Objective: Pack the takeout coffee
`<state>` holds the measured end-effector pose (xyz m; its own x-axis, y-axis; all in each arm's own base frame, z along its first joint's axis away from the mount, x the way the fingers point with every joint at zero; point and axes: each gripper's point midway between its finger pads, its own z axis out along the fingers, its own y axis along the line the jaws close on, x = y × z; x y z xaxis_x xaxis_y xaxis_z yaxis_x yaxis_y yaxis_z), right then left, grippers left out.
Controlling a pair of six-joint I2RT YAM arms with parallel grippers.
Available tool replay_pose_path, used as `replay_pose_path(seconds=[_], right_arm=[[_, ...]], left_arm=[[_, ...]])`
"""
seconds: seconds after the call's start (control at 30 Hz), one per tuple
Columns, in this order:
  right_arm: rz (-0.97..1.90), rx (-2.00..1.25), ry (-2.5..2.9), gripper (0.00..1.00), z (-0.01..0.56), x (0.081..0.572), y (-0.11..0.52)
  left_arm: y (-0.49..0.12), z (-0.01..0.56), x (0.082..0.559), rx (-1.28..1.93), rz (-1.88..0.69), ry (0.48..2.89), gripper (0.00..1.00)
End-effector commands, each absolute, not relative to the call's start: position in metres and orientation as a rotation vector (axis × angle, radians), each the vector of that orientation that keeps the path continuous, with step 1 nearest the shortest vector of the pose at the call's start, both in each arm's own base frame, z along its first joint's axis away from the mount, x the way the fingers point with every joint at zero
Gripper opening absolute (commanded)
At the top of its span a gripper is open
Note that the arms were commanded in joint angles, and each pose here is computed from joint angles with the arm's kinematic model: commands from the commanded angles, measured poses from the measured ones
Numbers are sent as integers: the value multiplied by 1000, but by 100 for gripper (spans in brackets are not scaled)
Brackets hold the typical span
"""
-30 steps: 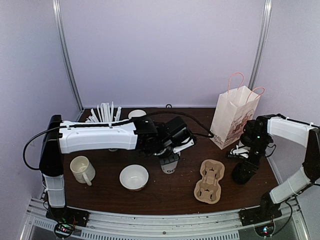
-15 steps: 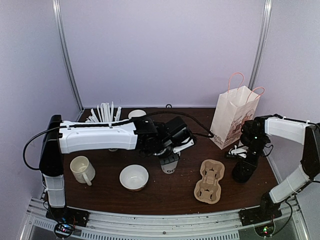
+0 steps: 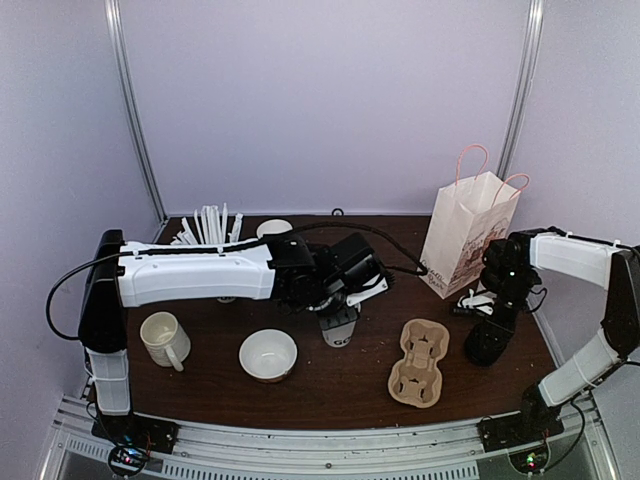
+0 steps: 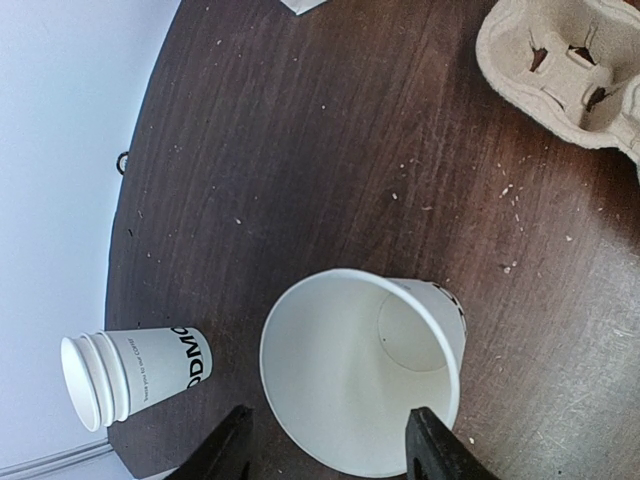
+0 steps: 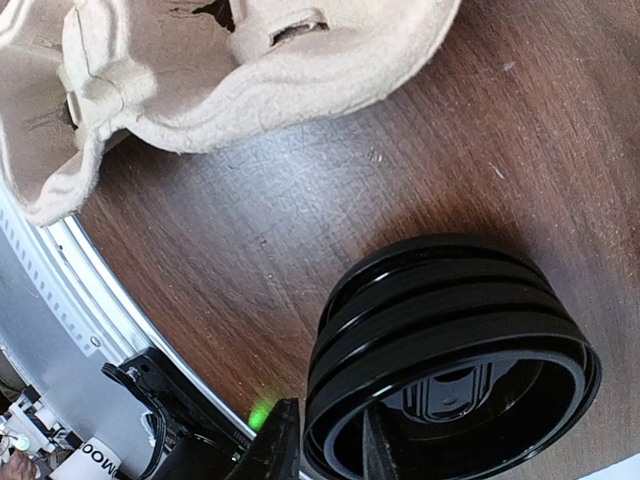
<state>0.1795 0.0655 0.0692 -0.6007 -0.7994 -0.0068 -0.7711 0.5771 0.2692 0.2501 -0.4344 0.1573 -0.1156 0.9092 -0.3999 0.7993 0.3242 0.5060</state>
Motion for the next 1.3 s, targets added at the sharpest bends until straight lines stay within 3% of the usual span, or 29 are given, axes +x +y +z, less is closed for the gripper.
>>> replay_pose_path(seconds=[0.0,0.87,1.07,1.27], right_arm=[[-417,1324,-2687,24,73,181,71],[-412,1279,-2707,16,70,187,72],[-410,1282,-2711,5,80,186,72],[-425,1282,-2763,0,106,185,74]], left_arm=[[-435,159,250,1495,218,1932,52],[-431,156,250,1500,237,1934,52],[-431,157,251,1498,237,1932,52],[-432,158,251,1497,235,1930,52]])
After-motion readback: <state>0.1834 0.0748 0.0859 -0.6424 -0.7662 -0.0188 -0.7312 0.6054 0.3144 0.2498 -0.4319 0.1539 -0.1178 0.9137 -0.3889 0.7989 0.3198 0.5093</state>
